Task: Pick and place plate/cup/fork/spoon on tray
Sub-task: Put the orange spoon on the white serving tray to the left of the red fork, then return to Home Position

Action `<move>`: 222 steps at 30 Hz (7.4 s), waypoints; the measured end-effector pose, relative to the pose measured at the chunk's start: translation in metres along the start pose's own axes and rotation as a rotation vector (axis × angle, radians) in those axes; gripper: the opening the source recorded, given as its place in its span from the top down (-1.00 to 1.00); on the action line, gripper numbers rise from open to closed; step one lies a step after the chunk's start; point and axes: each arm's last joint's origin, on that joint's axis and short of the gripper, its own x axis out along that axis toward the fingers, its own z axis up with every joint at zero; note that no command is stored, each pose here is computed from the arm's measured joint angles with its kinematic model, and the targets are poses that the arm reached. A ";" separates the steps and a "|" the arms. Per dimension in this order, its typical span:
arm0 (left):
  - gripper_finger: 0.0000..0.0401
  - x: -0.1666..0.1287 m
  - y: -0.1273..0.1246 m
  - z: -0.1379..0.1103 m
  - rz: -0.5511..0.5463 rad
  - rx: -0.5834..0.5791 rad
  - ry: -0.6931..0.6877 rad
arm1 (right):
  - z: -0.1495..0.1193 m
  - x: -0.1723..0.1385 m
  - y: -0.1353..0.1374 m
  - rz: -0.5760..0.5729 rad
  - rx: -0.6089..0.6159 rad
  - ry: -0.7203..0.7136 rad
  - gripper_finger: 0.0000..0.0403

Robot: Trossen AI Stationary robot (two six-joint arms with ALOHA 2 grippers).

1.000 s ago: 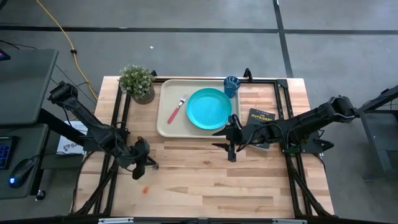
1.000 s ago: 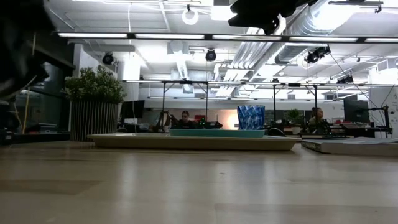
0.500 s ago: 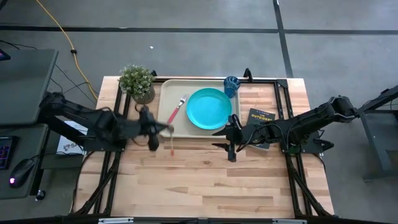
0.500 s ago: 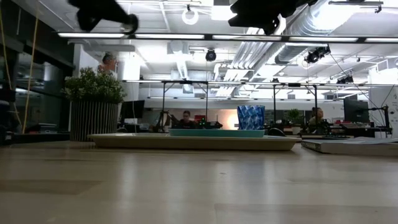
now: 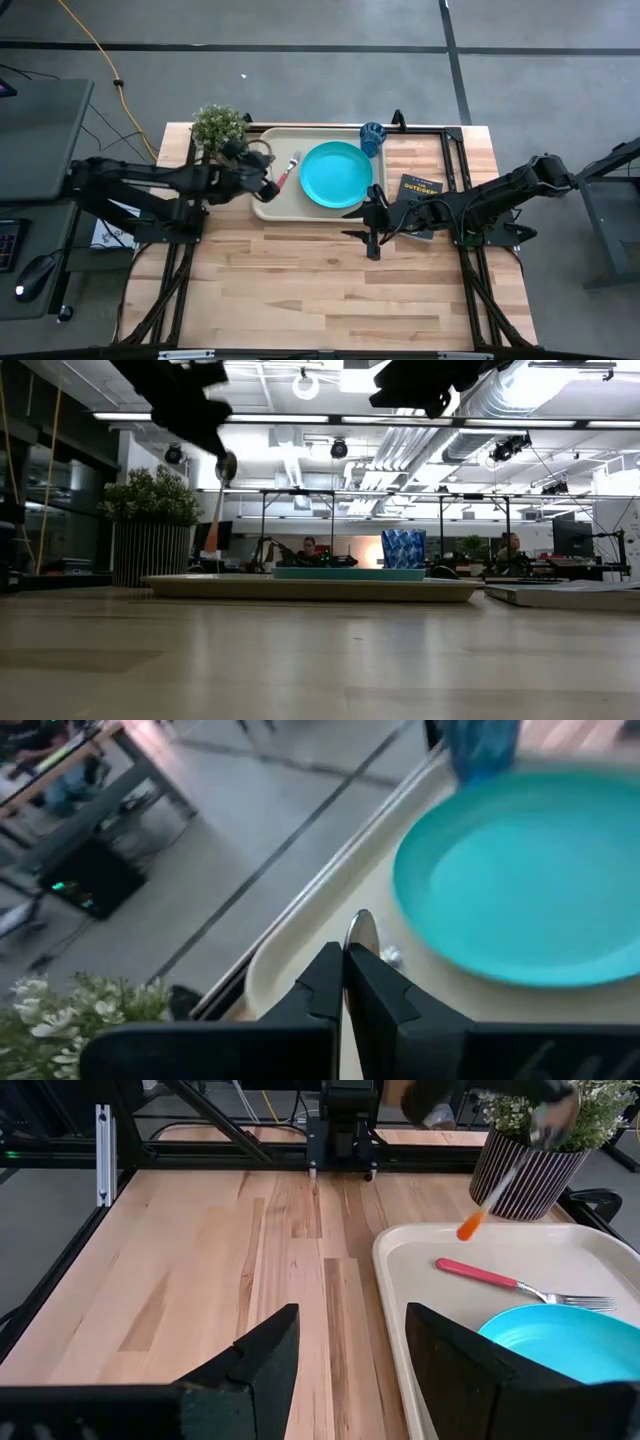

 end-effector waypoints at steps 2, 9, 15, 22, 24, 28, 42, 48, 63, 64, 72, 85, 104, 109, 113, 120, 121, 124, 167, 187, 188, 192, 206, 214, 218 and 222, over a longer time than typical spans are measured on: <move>1.00 0.013 -0.006 -0.004 0.032 0.037 0.045 | 0.000 0.000 0.000 -0.001 -0.001 0.003 0.12; 1.00 0.039 -0.018 -0.010 0.107 0.112 0.109 | -0.001 0.000 0.000 -0.001 -0.002 0.007 0.12; 1.00 0.044 -0.024 -0.013 0.058 0.138 0.138 | -0.001 0.000 0.000 0.000 -0.001 0.007 0.12; 1.00 0.041 -0.026 -0.014 0.035 0.162 0.137 | -0.001 0.000 0.000 -0.001 0.009 0.008 0.12; 1.00 0.040 -0.027 -0.014 0.014 0.161 0.138 | -0.001 0.000 0.000 -0.001 0.009 0.008 0.12; 1.00 0.036 -0.031 -0.015 -0.018 0.163 0.141 | -0.001 0.000 0.000 -0.001 0.009 0.008 0.12; 1.00 0.030 -0.036 -0.012 -0.045 0.148 0.126 | -0.001 0.000 0.000 -0.001 0.013 0.008 0.12; 1.00 0.030 -0.037 -0.010 -0.078 0.129 0.116 | -0.001 0.000 0.000 -0.001 0.013 0.008 0.12; 1.00 0.030 -0.039 -0.009 -0.114 0.093 0.110 | -0.001 0.000 0.000 -0.001 0.012 0.008 0.12; 1.00 0.030 -0.039 -0.008 -0.118 0.087 0.105 | -0.001 0.000 0.000 0.000 0.013 0.008 0.12; 1.00 0.030 -0.040 -0.006 -0.135 0.073 0.091 | -0.001 0.000 0.000 -0.001 0.013 0.008 0.12; 1.00 0.001 0.000 0.016 -0.137 0.012 0.038 | -0.001 0.000 0.000 -0.001 0.012 0.008 0.12; 1.00 0.115 0.057 0.038 -0.412 -0.174 0.624 | -0.001 0.000 0.000 -0.001 -0.013 0.007 0.12; 1.00 0.140 0.051 0.026 -0.331 -0.133 0.686 | -0.001 0.000 0.000 -0.001 -0.013 0.008 0.12; 1.00 0.145 0.051 0.029 -0.322 -0.130 0.641 | -0.001 0.000 0.000 -0.001 -0.021 0.008 0.12; 1.00 0.152 0.049 0.028 -0.209 -0.184 0.573 | -0.001 0.000 0.000 -0.001 -0.025 0.008 0.12; 1.00 0.154 0.047 0.025 -0.205 -0.197 0.565 | -0.001 0.000 0.000 -0.001 -0.024 0.008 0.12; 1.00 0.159 0.038 0.010 -0.203 -0.245 0.542 | -0.001 0.000 0.000 -0.001 -0.022 0.008 0.12; 1.00 0.126 -0.045 -0.094 -0.085 -0.329 0.527 | -0.001 0.000 0.000 -0.001 -0.021 0.008 0.12; 1.00 0.090 -0.084 -0.097 -0.102 -0.367 0.495 | -0.001 0.000 0.000 -0.001 -0.020 0.008 0.12; 1.00 0.089 -0.084 -0.097 -0.100 -0.370 0.493 | -0.001 0.000 0.000 -0.001 -0.020 0.008 0.12; 1.00 0.089 -0.084 -0.097 -0.085 -0.369 0.479 | -0.001 0.000 0.000 -0.001 -0.020 0.008 0.12; 1.00 0.079 -0.085 -0.067 -0.142 -0.402 0.372 | -0.001 0.000 0.000 -0.001 -0.013 0.008 0.12; 1.00 0.037 -0.065 -0.022 -0.229 -0.297 0.116 | -0.002 0.000 0.000 -0.002 -0.038 0.016 0.12; 1.00 -0.003 -0.063 -0.009 -0.335 -0.200 -0.088 | -0.002 0.000 0.000 -0.002 -0.055 0.016 0.12; 1.00 -0.044 -0.069 -0.014 -0.531 -0.095 -0.341 | -0.001 0.000 0.000 -0.004 -0.069 0.015 0.12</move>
